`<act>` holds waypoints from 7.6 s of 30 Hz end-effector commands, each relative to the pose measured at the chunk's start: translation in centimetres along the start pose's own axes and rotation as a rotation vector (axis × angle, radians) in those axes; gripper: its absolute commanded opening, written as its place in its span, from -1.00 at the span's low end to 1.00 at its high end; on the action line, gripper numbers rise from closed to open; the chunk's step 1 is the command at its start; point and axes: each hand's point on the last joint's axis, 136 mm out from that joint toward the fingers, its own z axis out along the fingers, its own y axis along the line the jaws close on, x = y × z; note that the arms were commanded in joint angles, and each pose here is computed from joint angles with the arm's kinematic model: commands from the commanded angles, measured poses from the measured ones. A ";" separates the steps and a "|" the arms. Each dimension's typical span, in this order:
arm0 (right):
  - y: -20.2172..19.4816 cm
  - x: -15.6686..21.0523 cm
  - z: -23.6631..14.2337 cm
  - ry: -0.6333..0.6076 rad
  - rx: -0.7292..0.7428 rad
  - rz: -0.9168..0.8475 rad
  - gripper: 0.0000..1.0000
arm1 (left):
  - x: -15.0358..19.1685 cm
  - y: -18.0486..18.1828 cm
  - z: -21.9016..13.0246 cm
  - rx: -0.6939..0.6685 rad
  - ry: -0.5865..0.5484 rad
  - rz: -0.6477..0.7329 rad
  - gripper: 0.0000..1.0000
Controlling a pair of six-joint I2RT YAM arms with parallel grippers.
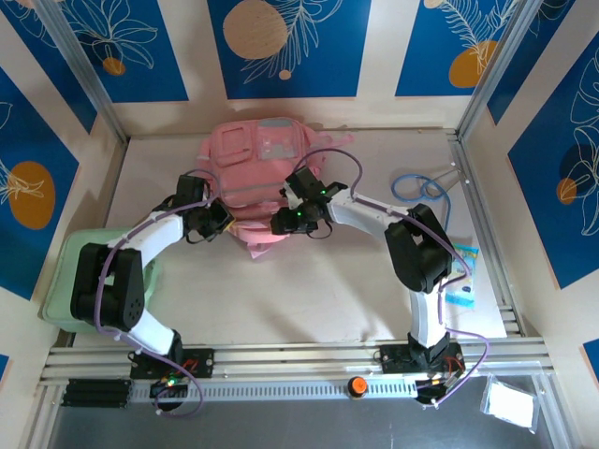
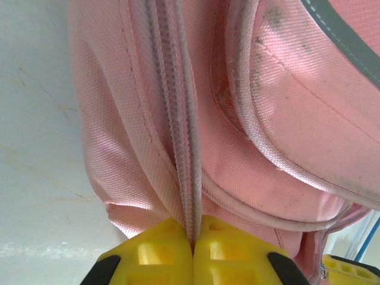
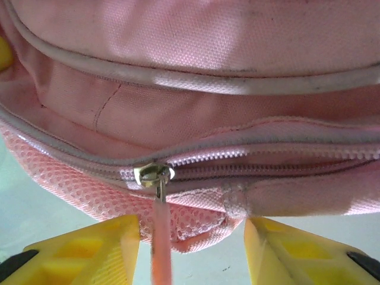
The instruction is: Pack books, pencil case, and school supplies into a backpack
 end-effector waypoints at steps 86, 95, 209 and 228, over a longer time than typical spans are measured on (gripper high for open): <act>-9.3 -0.7 -4.2 -0.086 0.536 -0.070 -0.71 | -1.2 3.0 0.1 -0.070 -0.032 -0.013 -1.00; -5.9 -2.2 -2.9 -0.095 0.347 -0.182 -0.88 | -1.8 2.5 -1.8 -0.090 -0.065 0.103 -0.98; -10.7 -6.5 -12.2 -0.390 -0.083 0.227 0.35 | 1.9 -11.9 4.1 -0.354 0.058 1.794 -0.54; -6.7 -14.2 -8.1 -0.319 -0.377 0.170 0.33 | 5.0 -14.8 -5.3 0.015 -0.218 1.673 -1.00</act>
